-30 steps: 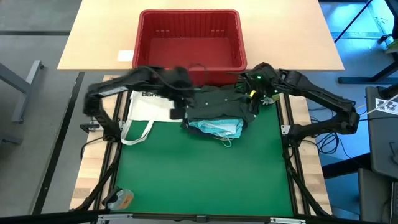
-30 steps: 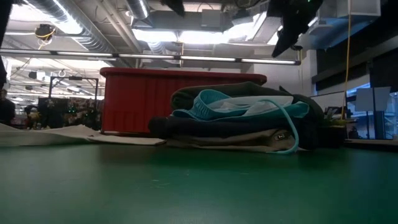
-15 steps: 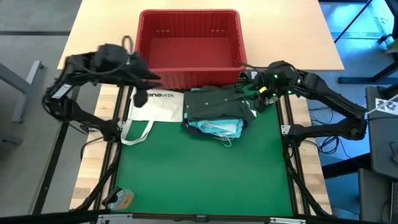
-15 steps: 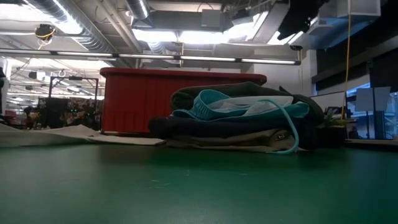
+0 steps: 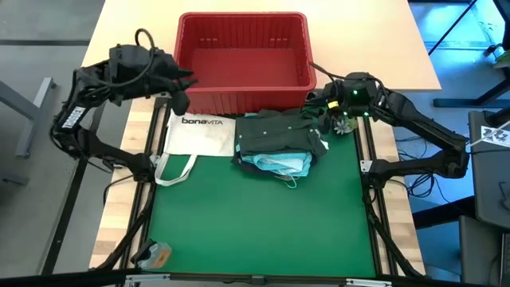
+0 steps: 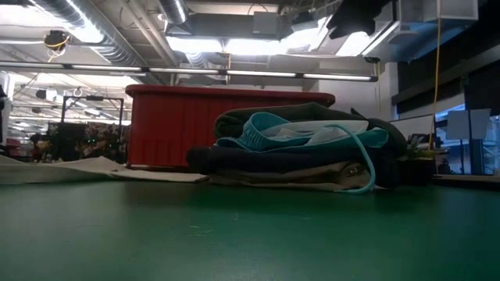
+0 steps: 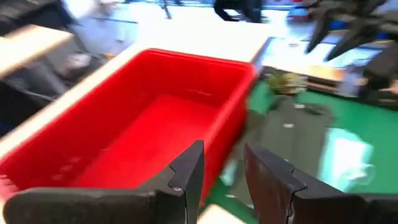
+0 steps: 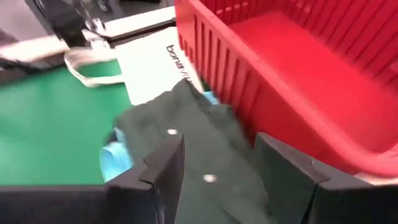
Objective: Fold Laundry from Bin
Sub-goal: Put the stack clothes into the red laundry bin
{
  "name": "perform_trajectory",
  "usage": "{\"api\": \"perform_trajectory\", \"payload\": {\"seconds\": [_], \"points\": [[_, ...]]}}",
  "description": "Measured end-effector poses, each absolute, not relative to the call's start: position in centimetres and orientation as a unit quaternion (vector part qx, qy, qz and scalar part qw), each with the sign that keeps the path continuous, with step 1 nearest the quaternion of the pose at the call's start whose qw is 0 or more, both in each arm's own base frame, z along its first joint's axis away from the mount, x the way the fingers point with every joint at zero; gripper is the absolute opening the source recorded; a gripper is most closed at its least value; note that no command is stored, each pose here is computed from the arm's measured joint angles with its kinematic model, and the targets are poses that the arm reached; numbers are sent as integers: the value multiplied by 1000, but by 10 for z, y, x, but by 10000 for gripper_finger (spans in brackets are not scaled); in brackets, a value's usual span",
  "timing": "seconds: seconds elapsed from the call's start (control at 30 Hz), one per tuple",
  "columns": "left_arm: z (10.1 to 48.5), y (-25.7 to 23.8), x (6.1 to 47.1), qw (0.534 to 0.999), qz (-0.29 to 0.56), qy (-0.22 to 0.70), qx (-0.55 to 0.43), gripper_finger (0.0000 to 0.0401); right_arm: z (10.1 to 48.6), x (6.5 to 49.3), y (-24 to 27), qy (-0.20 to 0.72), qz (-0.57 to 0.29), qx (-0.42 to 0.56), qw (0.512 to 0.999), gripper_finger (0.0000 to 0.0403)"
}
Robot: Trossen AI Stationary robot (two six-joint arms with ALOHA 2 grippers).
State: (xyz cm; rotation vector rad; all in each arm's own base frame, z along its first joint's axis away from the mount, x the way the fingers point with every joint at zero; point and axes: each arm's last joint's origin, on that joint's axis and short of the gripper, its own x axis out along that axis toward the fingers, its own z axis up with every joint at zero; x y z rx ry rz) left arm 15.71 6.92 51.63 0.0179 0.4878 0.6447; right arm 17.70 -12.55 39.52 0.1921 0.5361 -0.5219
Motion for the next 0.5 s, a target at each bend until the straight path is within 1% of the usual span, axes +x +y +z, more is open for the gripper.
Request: {"api": "perform_trajectory", "payload": {"seconds": [0.1,0.17,0.27,0.37,0.5], "points": [[514,79,159,929,282,237,-28,108,389,189,-122,257,-240,171,920,195],[513,83,160,933,264,239,-40,108,385,198,-118,268,-227,181,918,195],[511,86,163,938,237,254,-12,108,378,214,-108,285,-209,181,918,195],[509,87,168,938,221,266,22,108,373,228,-93,292,-228,211,905,195],[507,87,178,940,210,267,26,108,372,239,-61,282,-243,230,899,195]]}}
